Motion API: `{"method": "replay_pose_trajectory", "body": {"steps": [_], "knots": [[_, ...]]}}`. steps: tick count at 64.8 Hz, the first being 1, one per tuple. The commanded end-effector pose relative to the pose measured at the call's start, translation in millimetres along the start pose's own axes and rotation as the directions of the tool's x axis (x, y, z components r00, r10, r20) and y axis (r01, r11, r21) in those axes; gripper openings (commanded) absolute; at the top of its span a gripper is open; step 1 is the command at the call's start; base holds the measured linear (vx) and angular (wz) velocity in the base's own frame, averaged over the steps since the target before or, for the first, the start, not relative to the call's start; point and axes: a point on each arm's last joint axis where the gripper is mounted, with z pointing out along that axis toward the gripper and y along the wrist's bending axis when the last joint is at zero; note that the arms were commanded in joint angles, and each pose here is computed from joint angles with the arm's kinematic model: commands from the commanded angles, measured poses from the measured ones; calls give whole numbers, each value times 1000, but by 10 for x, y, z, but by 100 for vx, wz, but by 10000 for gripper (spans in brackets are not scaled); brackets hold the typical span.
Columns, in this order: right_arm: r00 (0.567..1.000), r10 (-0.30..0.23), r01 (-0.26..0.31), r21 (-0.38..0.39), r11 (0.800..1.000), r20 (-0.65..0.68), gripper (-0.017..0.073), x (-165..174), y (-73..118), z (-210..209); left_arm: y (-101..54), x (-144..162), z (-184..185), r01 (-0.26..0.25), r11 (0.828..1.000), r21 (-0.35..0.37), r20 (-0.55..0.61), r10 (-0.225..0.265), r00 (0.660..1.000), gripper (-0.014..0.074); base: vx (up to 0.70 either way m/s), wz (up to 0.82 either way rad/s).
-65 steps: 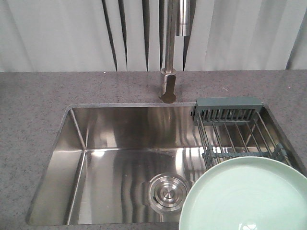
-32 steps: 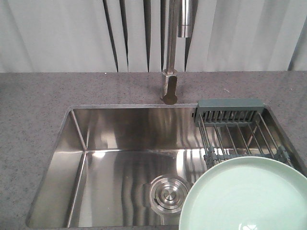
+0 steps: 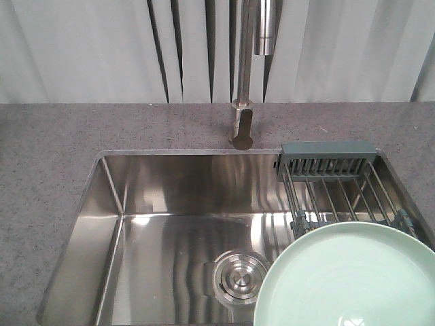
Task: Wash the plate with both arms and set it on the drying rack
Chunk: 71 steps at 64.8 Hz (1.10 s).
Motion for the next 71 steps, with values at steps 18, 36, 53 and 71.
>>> {"method": "replay_pose_trajectory", "body": {"steps": [18, 36, 53, 71], "knots": [[997, 9, -10, 3, 1000, 79, -1, -120, 6, -31, -26, -150, -38, 4, 1000, 31, 100, -7, 995, -6, 0, 0], [997, 9, -10, 3, 1000, 79, -1, -120, 6, -31, -26, -150, -38, 4, 1000, 31, 100, -7, 995, -6, 0, 0], [997, 9, -10, 3, 1000, 79, -1, -120, 6, -31, -26, -150, -38, 4, 1000, 31, 100, -7, 995, -6, 0, 0], [997, 9, -10, 3, 1000, 79, -1, -120, 6, -31, -26, -150, -38, 4, 1000, 31, 100, -7, 995, -6, 0, 0]]}}
